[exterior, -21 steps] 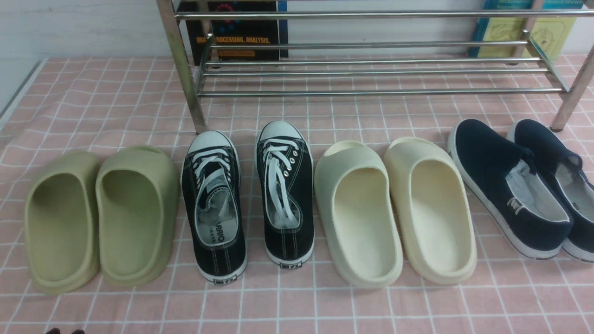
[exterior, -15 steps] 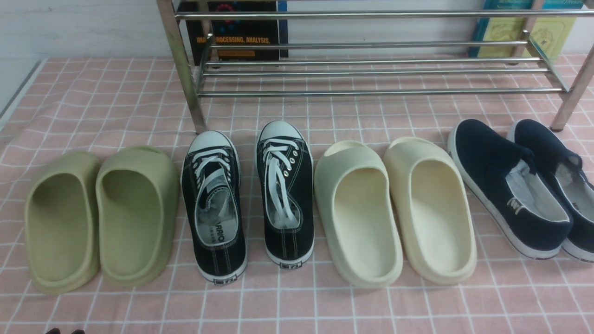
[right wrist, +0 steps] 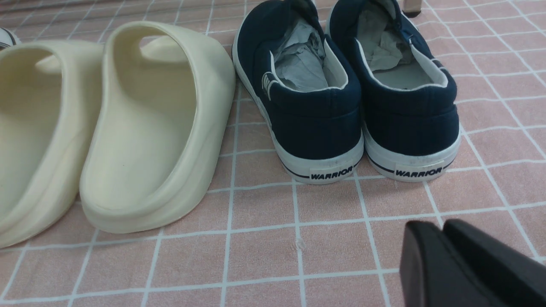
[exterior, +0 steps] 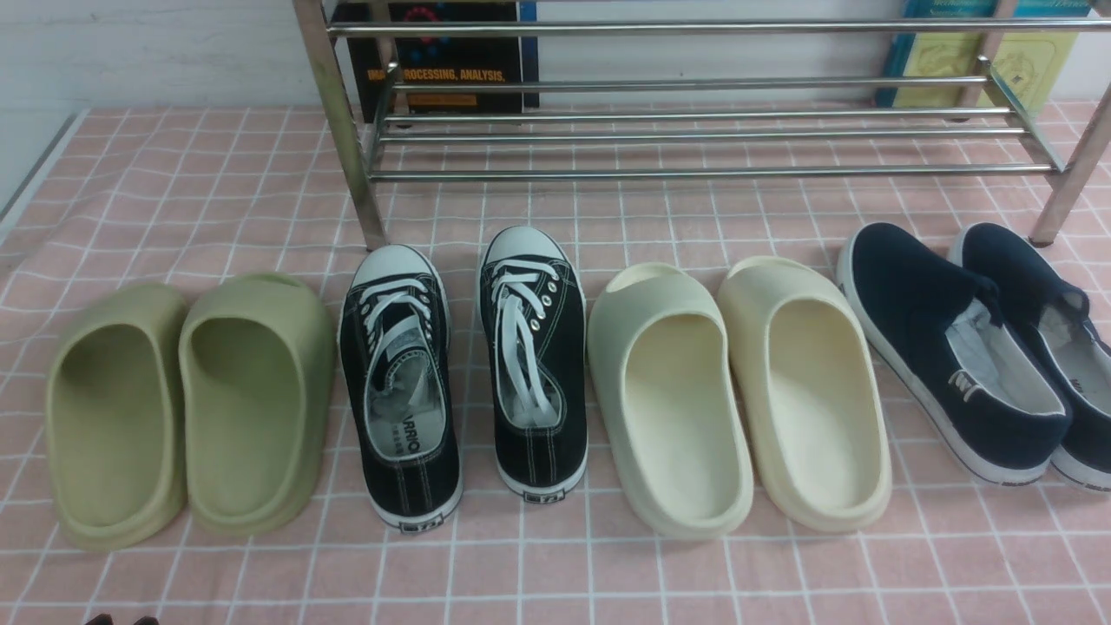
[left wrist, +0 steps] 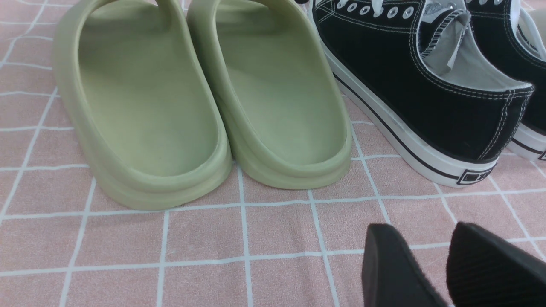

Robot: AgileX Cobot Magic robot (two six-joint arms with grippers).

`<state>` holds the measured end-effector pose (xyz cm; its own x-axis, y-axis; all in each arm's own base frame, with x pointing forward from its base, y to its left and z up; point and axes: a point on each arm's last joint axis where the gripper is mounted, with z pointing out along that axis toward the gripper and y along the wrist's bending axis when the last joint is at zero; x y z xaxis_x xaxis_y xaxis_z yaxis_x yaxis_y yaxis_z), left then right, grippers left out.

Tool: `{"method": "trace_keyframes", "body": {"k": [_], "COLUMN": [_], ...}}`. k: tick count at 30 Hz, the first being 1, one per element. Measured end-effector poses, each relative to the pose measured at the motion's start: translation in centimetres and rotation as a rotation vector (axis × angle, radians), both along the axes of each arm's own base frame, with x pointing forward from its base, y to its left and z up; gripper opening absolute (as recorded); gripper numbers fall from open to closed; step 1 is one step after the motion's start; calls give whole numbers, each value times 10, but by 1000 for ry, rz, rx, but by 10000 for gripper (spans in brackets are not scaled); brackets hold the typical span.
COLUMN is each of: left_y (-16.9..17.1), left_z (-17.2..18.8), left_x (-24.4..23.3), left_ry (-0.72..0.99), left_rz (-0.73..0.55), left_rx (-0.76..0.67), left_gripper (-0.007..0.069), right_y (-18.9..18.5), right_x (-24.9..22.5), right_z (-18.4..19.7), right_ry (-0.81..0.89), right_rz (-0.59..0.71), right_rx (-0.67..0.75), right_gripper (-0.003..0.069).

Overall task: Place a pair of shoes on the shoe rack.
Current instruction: Use the right arm to grab the shoe closest to it

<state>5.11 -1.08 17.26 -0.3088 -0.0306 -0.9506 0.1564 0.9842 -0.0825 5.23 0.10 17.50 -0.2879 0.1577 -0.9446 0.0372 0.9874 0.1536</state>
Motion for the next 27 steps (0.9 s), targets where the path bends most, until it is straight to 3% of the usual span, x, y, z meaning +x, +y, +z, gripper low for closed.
{"method": "trace_keyframes", "body": {"k": [17, 22, 24, 25, 27], "left_y": [0, 0, 0, 0, 0], "left_z": [0, 0, 0, 0, 0], "left_x": [0, 0, 0, 0, 0], "left_ry": [0, 0, 0, 0, 0], "left_rz": [0, 0, 0, 0, 0], "left_rx": [0, 0, 0, 0, 0], "left_gripper": [239, 239, 239, 239, 239], "right_y": [0, -1, -1, -1, -1], "right_x": [1, 4, 3, 2, -3], "right_z": [2, 20, 39, 46, 59], "right_ry": [-28, -249, -447, -540, -689], "right_rz": [-1, -9, 47, -15, -14], "right_rx": [0, -11, -19, -32, -46], "right_gripper": [83, 83, 83, 84, 85]}}
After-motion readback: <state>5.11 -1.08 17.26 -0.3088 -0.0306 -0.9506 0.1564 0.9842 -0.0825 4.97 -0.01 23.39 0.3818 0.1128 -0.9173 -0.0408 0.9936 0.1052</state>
